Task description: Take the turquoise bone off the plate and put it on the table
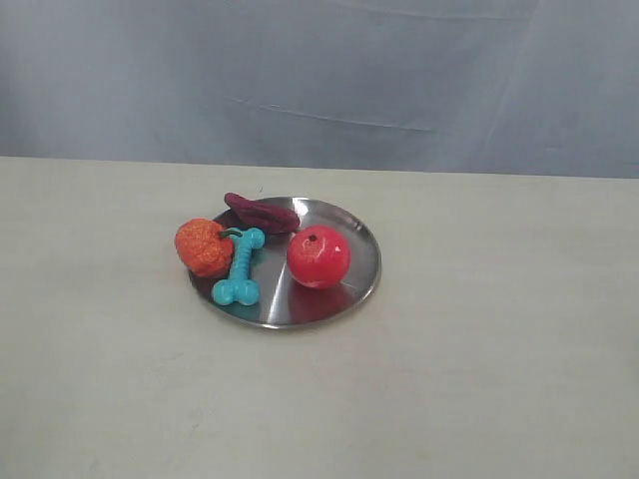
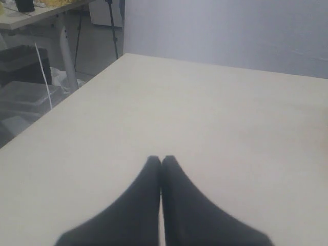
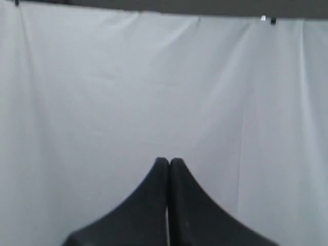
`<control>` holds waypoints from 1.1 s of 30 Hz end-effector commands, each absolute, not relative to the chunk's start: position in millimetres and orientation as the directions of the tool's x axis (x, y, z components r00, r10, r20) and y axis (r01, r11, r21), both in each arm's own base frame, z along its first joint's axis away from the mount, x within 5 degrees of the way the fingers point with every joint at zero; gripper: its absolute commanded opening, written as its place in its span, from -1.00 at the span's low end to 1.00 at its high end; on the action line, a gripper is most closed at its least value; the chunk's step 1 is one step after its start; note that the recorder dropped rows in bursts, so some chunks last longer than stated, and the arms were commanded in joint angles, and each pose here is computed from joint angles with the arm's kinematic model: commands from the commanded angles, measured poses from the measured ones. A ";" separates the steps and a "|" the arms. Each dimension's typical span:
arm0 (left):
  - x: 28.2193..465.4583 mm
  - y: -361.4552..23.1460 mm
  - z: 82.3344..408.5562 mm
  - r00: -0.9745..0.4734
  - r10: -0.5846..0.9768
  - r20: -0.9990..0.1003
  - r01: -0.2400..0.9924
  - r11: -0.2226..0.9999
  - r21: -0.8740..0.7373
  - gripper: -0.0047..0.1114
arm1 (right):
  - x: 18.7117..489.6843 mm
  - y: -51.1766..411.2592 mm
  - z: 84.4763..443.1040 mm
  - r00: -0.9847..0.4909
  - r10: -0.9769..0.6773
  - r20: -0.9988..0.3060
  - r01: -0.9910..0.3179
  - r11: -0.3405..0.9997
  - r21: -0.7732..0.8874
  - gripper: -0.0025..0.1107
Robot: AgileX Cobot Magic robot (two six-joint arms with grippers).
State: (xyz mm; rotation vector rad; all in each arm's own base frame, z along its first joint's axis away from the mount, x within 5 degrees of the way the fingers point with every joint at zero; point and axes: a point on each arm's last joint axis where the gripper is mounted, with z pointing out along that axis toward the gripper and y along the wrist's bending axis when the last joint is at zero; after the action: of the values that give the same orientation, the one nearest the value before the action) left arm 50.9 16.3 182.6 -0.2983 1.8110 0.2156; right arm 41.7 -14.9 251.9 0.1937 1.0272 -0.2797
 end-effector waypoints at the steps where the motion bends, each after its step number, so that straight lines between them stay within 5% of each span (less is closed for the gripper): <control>1: 50.9 16.5 182.3 -0.235 -0.094 -0.968 -0.317 0.948 -0.015 -0.92 | 28.5 -10.5 269.1 0.708 -0.073 -0.702 0.219 0.968 0.121 -0.96; 5: 50.9 16.5 182.3 -0.235 -0.094 -0.968 -0.317 0.948 -0.015 -0.92 | 19.1 -7.3 277.9 0.815 0.275 -0.509 -0.116 0.939 0.323 -0.96; 7: 50.9 16.5 182.3 -0.235 -0.094 -0.968 -0.317 0.948 -0.015 -0.92 | 18.9 -7.3 278.2 0.807 0.339 -0.485 -0.171 0.918 0.357 -0.96; 18: 50.9 16.5 182.3 -0.235 -0.094 -0.968 -0.317 0.948 -0.015 -0.92 | 41.5 -13.3 359.1 0.520 0.356 -0.776 0.063 0.890 0.451 -0.96; 23: 50.9 16.5 182.3 -0.235 -0.094 -0.968 -0.317 0.948 -0.015 -0.92 | 81.2 -26.8 401.0 0.249 0.371 -0.895 0.227 0.876 0.426 -0.96; 33: 50.9 16.5 182.3 -0.235 -0.094 -0.968 -0.317 0.948 -0.015 -0.92 | 209.4 -10.6 427.4 -0.376 0.132 -0.917 0.136 0.987 0.087 -0.96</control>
State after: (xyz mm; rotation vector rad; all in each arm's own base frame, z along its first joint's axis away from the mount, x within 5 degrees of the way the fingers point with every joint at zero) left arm 50.9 16.3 182.6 -0.2983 1.8110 0.2156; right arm 181.0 -16.2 429.8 0.2718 1.7759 0.0465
